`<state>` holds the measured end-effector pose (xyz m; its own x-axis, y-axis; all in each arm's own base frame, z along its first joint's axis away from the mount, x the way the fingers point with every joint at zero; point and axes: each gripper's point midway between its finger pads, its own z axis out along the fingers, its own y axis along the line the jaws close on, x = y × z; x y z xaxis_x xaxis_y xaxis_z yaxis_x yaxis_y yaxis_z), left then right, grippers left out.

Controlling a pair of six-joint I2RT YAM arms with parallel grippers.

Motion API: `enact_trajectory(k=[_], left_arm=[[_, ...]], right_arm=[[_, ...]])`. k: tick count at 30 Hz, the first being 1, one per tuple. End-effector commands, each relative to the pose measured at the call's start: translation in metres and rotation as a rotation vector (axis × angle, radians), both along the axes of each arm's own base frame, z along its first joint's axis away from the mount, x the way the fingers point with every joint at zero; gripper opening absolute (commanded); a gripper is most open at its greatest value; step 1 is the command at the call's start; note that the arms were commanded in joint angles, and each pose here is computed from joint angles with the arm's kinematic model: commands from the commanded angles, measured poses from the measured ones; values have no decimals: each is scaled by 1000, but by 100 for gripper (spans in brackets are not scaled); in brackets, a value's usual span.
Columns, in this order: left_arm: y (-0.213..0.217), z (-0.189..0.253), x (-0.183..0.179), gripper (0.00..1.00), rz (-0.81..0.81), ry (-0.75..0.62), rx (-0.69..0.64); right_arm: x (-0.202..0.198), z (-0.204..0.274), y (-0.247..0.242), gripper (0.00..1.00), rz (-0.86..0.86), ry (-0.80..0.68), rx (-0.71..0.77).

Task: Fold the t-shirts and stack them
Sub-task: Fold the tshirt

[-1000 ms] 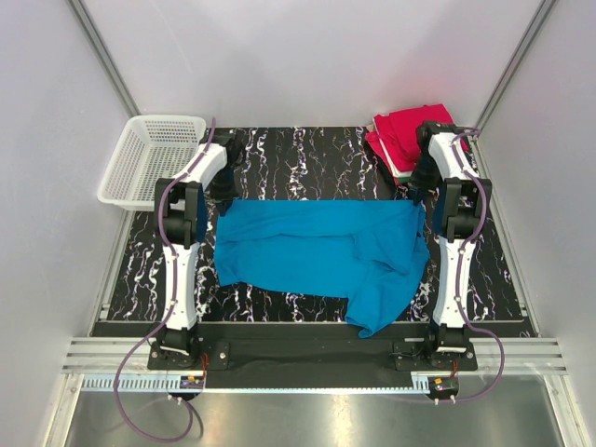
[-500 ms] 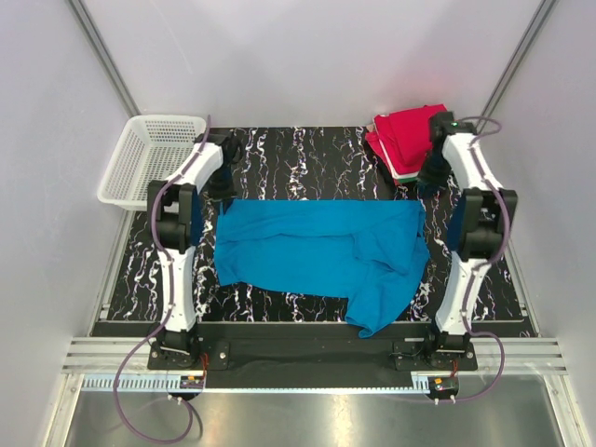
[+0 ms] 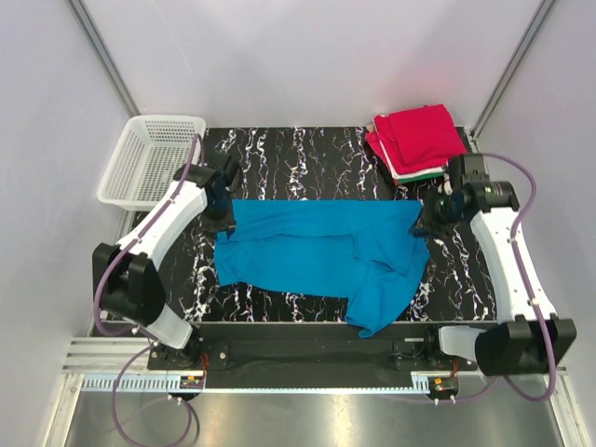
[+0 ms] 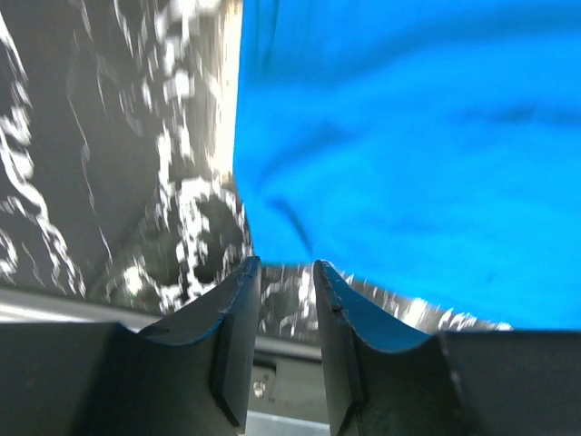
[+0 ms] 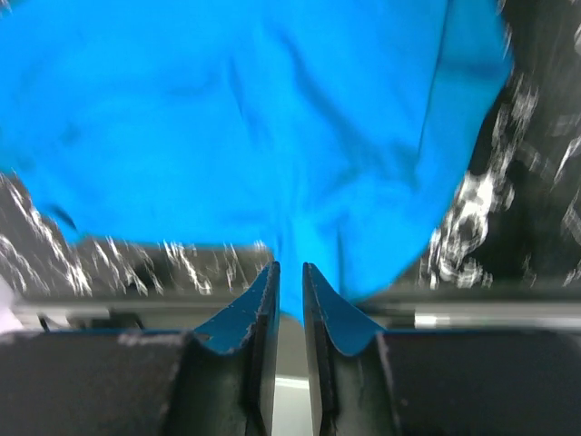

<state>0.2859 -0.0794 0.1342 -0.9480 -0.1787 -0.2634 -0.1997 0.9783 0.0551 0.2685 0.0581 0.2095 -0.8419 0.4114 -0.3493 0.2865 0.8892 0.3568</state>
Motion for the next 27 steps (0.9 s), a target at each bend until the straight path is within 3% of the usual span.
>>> enact_trajectory(k=[1,6,11,12,15,16,17,27], left_arm=[[-14,4,-28,36,16,-42,-36],[-16,6,-31,36,53,-94,-43],[-26,-1,-3,36,8,-83,-26],[-29,-4,2,36,-10,-83,-23],[-37,-12,27,21,-61,-89,-11],[-40,-13,36,7,-74,-105,-14],[-44,-19,46,0,-93,-97,-7],[-66,-69,109,0,-175,-53,-38]], right_arm=[[-52,-6,17,23,39,27,79],[-37,-5,17,22,31,-44,79],[9,-31,13,19,46,39,31],[25,-41,12,4,43,53,20],[54,-52,10,0,39,26,-8],[61,-56,8,0,29,24,-23],[66,-59,9,0,28,28,-22],[98,-137,26,0,79,171,-101]])
